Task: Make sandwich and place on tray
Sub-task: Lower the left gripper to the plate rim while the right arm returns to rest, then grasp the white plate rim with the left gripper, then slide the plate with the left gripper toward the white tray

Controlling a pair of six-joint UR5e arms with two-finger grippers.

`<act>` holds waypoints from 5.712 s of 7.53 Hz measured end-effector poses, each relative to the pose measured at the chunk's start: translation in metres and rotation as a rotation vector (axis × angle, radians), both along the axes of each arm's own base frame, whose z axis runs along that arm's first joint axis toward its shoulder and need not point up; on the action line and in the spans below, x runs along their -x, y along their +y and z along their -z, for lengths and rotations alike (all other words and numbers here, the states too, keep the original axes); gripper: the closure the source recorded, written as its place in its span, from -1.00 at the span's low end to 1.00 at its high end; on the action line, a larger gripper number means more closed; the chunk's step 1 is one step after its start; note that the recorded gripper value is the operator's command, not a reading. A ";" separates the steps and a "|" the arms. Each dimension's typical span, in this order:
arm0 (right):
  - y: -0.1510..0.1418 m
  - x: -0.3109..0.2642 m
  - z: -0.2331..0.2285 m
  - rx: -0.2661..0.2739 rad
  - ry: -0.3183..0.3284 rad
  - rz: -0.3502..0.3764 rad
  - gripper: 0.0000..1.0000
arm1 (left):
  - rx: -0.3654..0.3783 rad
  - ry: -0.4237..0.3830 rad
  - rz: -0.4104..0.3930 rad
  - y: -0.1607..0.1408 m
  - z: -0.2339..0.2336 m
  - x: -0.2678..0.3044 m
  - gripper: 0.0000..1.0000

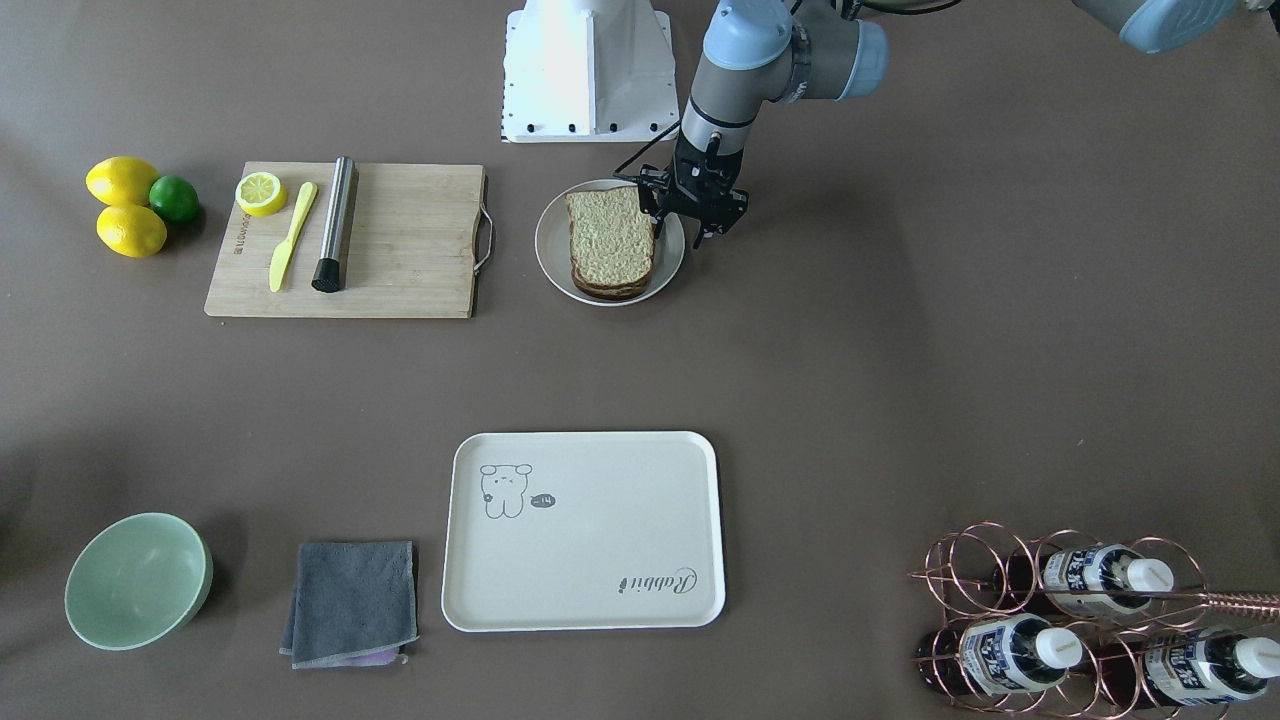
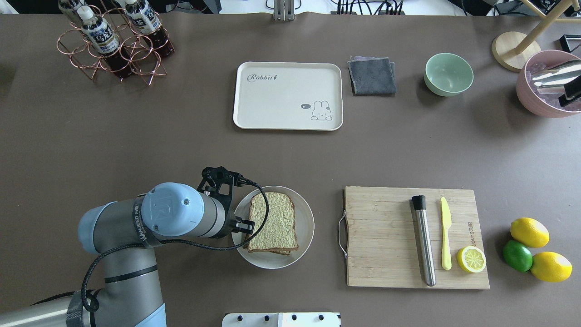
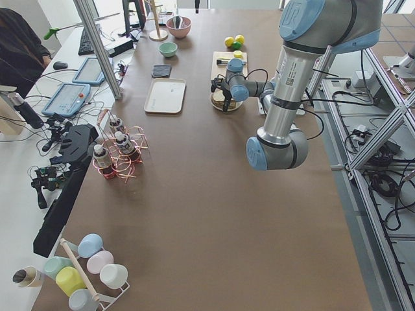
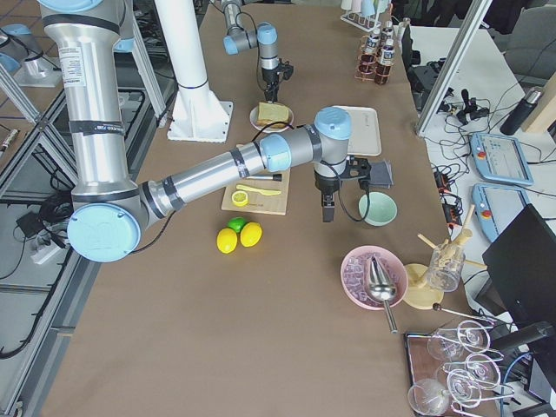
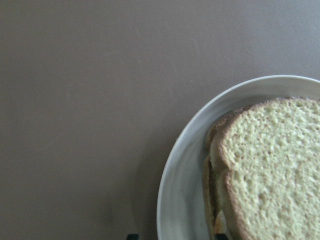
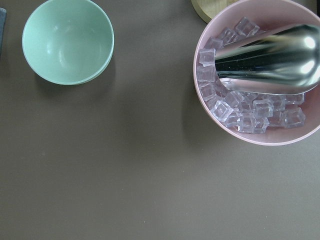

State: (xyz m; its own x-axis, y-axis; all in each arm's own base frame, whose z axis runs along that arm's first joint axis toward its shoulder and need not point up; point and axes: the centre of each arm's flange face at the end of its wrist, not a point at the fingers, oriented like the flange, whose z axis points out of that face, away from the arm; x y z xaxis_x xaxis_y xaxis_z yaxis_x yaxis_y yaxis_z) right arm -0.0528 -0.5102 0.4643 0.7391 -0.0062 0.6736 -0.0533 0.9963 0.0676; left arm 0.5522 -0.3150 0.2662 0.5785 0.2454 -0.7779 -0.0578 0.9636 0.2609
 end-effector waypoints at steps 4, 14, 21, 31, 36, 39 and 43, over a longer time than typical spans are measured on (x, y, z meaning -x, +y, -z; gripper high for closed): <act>0.000 -0.004 0.000 -0.002 0.001 -0.005 -1.00 | -0.002 0.016 0.007 -0.006 -0.006 -0.002 0.26; 0.003 -0.010 -0.003 0.003 0.003 -0.017 -1.00 | 0.014 0.015 0.024 -0.009 -0.012 -0.004 1.00; 0.001 -0.018 0.000 -0.002 0.000 -0.030 -1.00 | 0.063 0.053 0.007 -0.035 -0.004 0.015 1.00; 0.018 -0.064 -0.018 -0.025 0.014 -0.050 -1.00 | 0.147 0.182 -0.110 -0.057 -0.029 0.005 1.00; 0.018 -0.064 -0.020 -0.031 0.014 -0.041 -1.00 | 0.194 0.224 -0.125 -0.077 -0.013 0.021 1.00; 0.020 -0.066 -0.020 -0.027 -0.001 -0.042 -1.00 | 0.233 0.254 -0.121 -0.093 0.005 0.030 1.00; 0.023 -0.070 -0.021 -0.022 -0.011 -0.049 -1.00 | 0.328 0.308 -0.095 -0.140 0.031 0.041 1.00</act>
State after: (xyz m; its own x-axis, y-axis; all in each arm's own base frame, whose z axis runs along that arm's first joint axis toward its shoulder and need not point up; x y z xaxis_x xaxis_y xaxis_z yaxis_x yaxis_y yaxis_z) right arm 0.0175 -0.4872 0.4857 0.7316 0.0153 0.6816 -0.1032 0.9907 0.0884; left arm 0.5112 -0.4549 0.2352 0.2950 -0.0022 -0.9555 -0.1174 0.9923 -0.0385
